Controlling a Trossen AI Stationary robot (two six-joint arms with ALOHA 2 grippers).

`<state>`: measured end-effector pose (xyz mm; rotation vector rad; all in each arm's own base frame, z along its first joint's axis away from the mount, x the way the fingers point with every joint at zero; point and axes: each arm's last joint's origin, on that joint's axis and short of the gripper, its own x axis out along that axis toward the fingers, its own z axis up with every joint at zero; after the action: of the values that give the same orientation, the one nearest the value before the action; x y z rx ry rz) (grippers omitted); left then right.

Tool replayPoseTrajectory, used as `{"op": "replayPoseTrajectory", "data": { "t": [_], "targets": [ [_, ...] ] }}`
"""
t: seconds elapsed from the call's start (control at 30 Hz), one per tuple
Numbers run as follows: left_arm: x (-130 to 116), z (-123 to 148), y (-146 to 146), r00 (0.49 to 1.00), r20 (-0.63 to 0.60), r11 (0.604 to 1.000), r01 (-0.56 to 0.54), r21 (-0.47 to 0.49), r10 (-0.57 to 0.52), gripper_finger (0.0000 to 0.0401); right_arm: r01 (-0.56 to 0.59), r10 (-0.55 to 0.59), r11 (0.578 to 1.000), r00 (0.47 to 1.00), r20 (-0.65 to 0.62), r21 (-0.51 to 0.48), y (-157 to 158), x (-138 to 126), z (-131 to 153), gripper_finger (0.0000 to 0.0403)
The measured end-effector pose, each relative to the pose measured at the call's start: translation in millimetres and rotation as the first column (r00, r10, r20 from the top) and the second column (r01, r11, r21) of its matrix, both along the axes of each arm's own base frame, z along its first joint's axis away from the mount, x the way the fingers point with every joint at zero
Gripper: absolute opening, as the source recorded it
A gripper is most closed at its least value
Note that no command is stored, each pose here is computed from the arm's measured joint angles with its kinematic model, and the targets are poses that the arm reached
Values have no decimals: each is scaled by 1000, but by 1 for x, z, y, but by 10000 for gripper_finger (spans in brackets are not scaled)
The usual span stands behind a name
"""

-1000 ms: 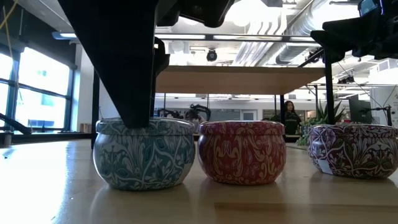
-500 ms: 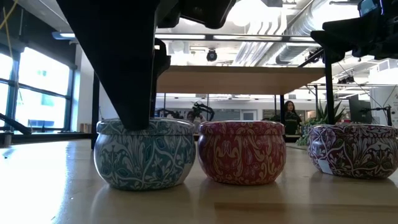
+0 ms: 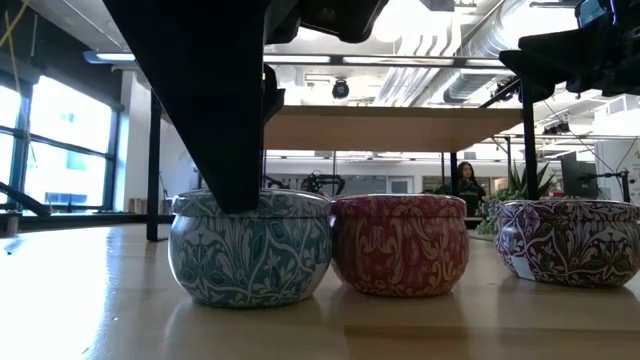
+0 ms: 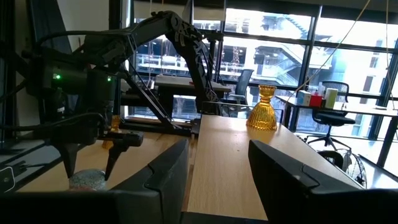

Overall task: Pick & Place candle stick holders
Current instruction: Put the blue scented candle on the shelf

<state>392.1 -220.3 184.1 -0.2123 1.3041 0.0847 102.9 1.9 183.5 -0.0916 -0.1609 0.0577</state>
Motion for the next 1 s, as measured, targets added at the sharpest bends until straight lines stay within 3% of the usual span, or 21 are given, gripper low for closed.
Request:
{"op": "replayPoseTrajectory", "data": {
  "t": [1.0],
  "targets": [
    [7, -13, -1, 999, 15, 1000, 30, 6, -30, 303, 0, 0, 1000, 1000, -8, 0, 0, 0, -1, 165]
  ]
}}
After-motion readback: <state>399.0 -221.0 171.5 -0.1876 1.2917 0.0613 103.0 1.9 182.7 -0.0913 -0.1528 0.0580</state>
